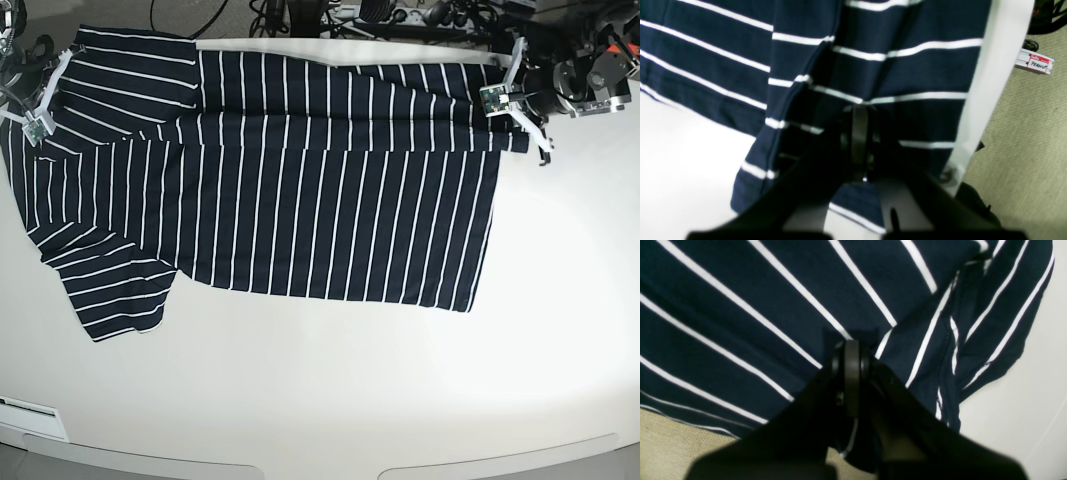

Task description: Fold the T-shirt properly

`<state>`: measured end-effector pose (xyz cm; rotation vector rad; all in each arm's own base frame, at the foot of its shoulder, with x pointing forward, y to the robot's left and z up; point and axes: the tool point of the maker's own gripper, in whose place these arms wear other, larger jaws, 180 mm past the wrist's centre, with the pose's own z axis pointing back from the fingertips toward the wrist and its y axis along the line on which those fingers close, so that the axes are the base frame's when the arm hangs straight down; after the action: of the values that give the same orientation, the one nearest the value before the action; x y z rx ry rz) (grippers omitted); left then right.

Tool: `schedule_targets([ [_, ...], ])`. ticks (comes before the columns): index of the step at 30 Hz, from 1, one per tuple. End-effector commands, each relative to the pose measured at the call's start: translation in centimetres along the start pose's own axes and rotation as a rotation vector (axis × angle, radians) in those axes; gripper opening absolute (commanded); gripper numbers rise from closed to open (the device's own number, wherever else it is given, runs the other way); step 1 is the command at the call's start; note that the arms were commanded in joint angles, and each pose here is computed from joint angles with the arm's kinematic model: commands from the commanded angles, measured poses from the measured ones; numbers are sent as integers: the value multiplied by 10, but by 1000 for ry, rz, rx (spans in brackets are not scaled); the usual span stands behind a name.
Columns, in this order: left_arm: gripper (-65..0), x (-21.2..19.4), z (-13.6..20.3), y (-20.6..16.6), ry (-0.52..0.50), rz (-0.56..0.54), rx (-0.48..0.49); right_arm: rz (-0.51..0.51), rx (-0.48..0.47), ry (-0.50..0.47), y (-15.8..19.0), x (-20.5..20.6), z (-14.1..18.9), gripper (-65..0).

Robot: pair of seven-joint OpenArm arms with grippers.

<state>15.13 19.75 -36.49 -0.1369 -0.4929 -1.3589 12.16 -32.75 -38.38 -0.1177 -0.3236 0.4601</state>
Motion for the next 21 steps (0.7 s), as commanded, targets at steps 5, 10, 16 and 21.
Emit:
schedule_targets([
  [5,-650,-11,10,31,72,-97,132,22,-33,-25,-12,13,4,-650],
  [10,-650,-1,17,55,55,-91,269,32,-55,-46,-14,25,10,-650],
  [16,-650,16,22,56,34,-118,293,90,-123,-57,-19,39,21,-650],
  [21,-650,34,33,74,-4,-141,419,80,-169,-192,-21,69,32,-612],
])
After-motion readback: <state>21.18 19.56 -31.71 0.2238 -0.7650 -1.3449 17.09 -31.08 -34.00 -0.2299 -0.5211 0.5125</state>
